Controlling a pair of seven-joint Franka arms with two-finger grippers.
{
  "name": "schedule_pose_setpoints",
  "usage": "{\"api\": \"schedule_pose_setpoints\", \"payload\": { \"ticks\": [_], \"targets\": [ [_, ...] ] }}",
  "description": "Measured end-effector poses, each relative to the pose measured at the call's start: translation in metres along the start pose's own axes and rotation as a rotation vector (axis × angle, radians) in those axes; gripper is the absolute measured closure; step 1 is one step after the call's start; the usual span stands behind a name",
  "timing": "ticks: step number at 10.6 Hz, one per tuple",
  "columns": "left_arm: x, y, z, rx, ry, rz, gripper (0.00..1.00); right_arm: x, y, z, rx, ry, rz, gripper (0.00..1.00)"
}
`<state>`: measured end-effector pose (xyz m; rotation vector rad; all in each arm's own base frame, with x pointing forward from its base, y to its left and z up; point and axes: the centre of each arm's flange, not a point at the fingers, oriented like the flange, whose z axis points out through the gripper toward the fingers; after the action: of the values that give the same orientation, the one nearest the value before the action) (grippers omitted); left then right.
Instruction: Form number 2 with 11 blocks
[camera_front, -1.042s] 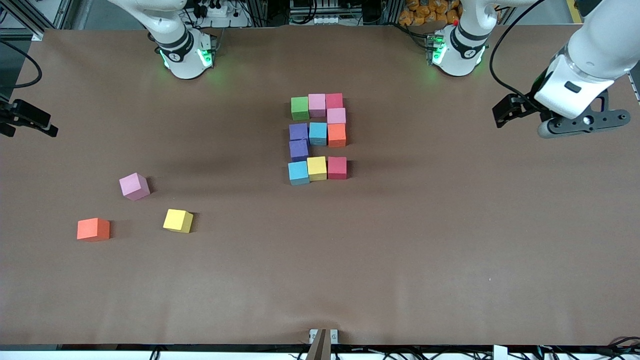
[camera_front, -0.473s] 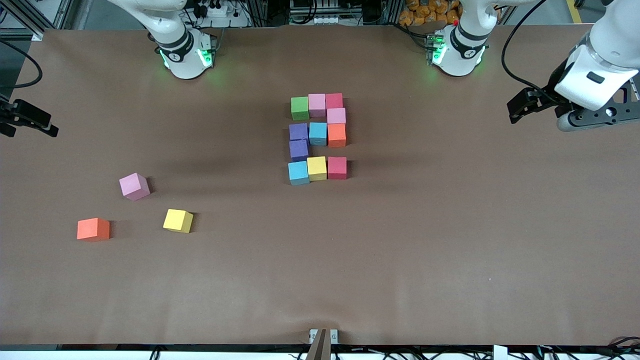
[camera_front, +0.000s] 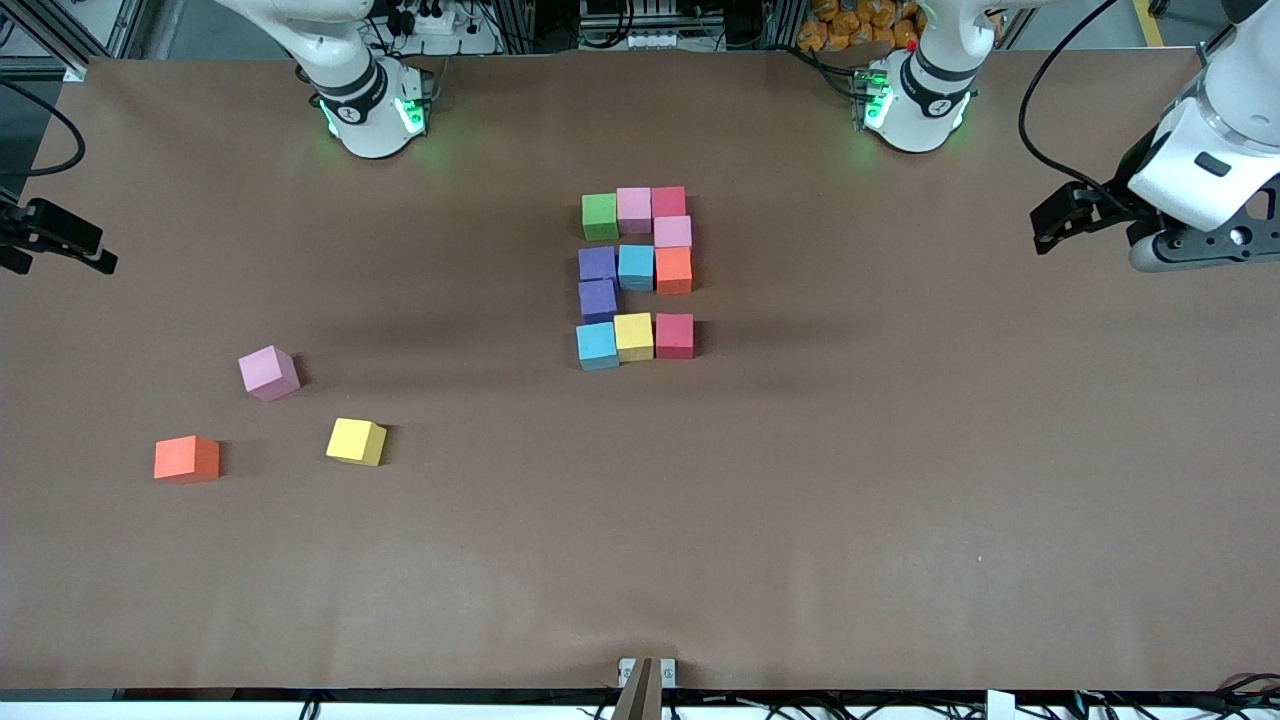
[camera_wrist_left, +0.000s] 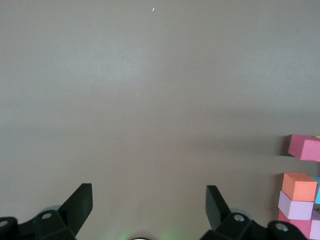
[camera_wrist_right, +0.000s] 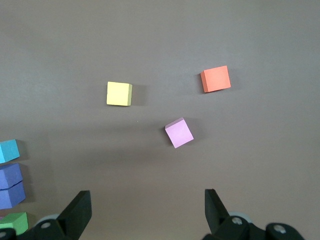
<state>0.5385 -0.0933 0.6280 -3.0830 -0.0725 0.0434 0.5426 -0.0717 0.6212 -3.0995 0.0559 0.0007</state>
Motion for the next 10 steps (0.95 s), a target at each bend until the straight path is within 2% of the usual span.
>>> {"api": "schedule_pose_setpoints", "payload": {
  "ticks": [10],
  "targets": [
    [0.0070, 0.0091, 0.0002, 0.020, 0.009, 0.020, 0.00, 0.0000, -0.0001, 0.0000, 0.000, 0.000, 0.000, 0.00]
  ]
}}
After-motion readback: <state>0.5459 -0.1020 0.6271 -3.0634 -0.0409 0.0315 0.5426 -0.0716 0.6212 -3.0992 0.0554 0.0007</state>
